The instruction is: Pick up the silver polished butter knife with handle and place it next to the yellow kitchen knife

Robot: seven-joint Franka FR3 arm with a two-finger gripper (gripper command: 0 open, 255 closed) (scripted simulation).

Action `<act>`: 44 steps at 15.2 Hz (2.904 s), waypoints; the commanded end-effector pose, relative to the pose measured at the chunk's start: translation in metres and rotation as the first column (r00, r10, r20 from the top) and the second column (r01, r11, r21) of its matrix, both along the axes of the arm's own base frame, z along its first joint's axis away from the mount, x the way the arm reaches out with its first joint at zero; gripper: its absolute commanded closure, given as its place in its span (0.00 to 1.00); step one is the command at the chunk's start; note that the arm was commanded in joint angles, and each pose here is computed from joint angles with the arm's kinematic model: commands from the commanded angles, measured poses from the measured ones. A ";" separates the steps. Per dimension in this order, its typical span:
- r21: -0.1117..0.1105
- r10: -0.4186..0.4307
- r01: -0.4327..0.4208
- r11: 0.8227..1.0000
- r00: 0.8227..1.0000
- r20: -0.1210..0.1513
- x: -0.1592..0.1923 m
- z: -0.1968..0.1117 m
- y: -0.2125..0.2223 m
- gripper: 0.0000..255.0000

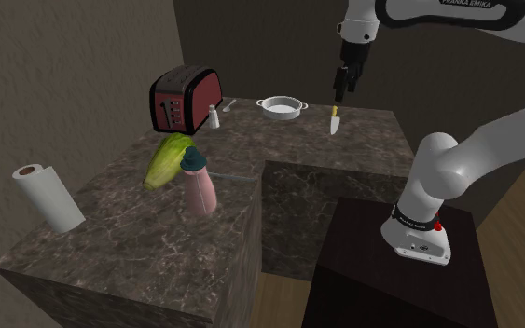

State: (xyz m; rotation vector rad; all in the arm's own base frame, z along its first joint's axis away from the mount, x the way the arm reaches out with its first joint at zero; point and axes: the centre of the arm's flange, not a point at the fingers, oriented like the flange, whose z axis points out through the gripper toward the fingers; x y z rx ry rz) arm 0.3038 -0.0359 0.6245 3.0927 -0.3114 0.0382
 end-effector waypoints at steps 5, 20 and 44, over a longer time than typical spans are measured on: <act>0.003 0.048 -0.048 0.999 0.999 0.003 0.043 -0.025 0.014 0.00; 0.013 0.225 -0.225 0.974 0.974 0.013 0.199 -0.119 0.084 0.00; 0.023 0.440 -0.441 0.897 0.897 0.029 0.379 -0.258 0.214 0.00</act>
